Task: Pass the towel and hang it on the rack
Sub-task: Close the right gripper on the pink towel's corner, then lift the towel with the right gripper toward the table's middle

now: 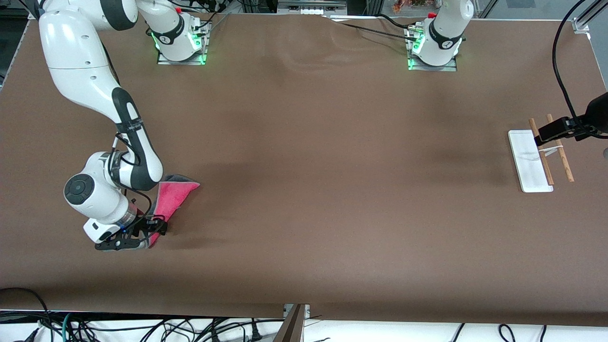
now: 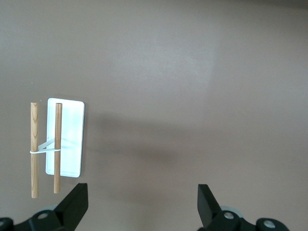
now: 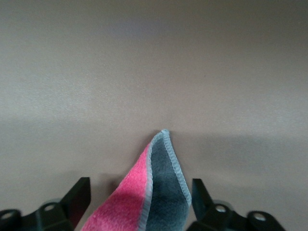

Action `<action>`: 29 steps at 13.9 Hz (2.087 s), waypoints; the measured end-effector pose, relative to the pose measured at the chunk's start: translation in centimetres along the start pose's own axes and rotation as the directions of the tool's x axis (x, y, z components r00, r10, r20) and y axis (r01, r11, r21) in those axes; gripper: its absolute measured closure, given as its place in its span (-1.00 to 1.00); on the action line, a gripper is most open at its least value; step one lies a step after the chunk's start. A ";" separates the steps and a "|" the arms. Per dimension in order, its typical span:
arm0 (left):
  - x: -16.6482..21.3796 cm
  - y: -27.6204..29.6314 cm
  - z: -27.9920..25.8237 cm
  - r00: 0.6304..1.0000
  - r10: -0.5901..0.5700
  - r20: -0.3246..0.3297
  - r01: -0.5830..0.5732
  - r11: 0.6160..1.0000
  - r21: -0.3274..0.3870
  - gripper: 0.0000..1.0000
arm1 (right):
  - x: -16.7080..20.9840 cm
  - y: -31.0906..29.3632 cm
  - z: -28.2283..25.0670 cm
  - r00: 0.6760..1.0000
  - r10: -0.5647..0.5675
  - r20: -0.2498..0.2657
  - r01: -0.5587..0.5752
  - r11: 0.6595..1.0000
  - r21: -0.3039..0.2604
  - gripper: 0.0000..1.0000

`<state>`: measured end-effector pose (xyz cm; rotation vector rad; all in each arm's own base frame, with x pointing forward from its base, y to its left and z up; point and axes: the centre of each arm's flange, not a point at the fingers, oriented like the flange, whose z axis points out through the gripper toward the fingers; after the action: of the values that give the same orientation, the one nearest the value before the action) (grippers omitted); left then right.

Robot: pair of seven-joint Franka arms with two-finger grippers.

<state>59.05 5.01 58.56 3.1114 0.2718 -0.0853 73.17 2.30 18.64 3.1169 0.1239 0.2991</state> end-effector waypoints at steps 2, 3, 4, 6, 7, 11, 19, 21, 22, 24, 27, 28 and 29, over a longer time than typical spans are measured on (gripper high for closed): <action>0.0 0.0 0.0 1.000 0.000 0.000 0.000 1.000 0.000 -1.00 | -0.2 0.0 0.5 1.000 0.000 0.003 0.000 1.000 -0.001 -0.22; 0.0 0.0 0.0 1.000 0.000 0.000 0.000 1.000 0.000 -1.00 | -0.2 -0.1 0.6 1.000 -0.002 0.003 0.002 1.000 0.000 0.03; 0.0 0.0 0.0 1.000 0.000 0.000 0.000 1.000 0.000 -1.00 | -0.2 -0.3 0.5 1.000 -0.003 0.002 0.003 1.000 0.000 0.22; 0.0 0.0 0.0 1.000 -0.001 0.000 0.001 1.000 0.000 -1.00 | 0.0 -0.5 0.4 1.000 -0.006 -0.004 0.006 1.000 0.001 0.67; 0.0 -0.1 0.0 1.000 -0.001 0.000 0.001 1.000 0.000 -1.00 | 0.2 -0.6 0.2 1.000 -0.009 -0.009 0.009 1.000 0.001 0.86; 0.0 -0.2 0.0 1.000 -0.004 0.000 0.004 1.000 0.000 -1.00 | 1.8 -2.2 -2.6 0.998 -0.031 -0.051 0.031 0.999 0.006 0.95; 0.0 -0.2 0.0 1.000 -0.004 0.000 0.004 1.000 0.000 -1.00 | 5.0 -8.0 -19.9 0.985 -0.088 -0.148 0.098 0.994 0.058 0.95; 0.0 -0.2 0.0 1.000 -0.004 0.000 0.004 1.000 0.000 -1.00 | 4.6 -11.6 -22.7 0.990 -0.076 -0.116 0.085 0.993 0.082 0.95; 0.0 -0.2 0.0 1.000 -0.004 0.000 0.004 1.000 0.000 -1.00 | 4.4 -13.3 -24.0 0.994 -0.058 -0.092 0.067 0.993 0.093 0.95; 0.0 -0.2 0.0 1.000 -0.004 0.000 0.004 1.000 0.000 -1.00 | 4.0 -16.7 -26.9 0.999 -0.024 -0.049 0.030 0.993 0.111 0.95; 0.0 -0.2 0.0 1.000 -0.004 0.000 0.004 1.000 0.000 -1.00 | 2.7 -24.5 -31.1 0.998 0.050 -0.032 -0.045 0.988 0.145 0.95; 0.0 -0.2 0.0 1.000 -0.004 0.000 0.004 1.000 0.000 -1.00 | 1.9 -27.4 -31.8 0.997 0.075 -0.031 -0.070 0.985 0.158 0.95; 0.0 -0.2 0.0 1.000 -0.004 0.000 0.004 1.000 0.000 -1.00 | 1.1 -30.0 -32.4 0.995 0.092 -0.029 -0.085 0.982 0.170 0.95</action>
<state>59.03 5.25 58.58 3.1107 0.2782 -0.0848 65.74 32.33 50.16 3.2918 0.0110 0.3664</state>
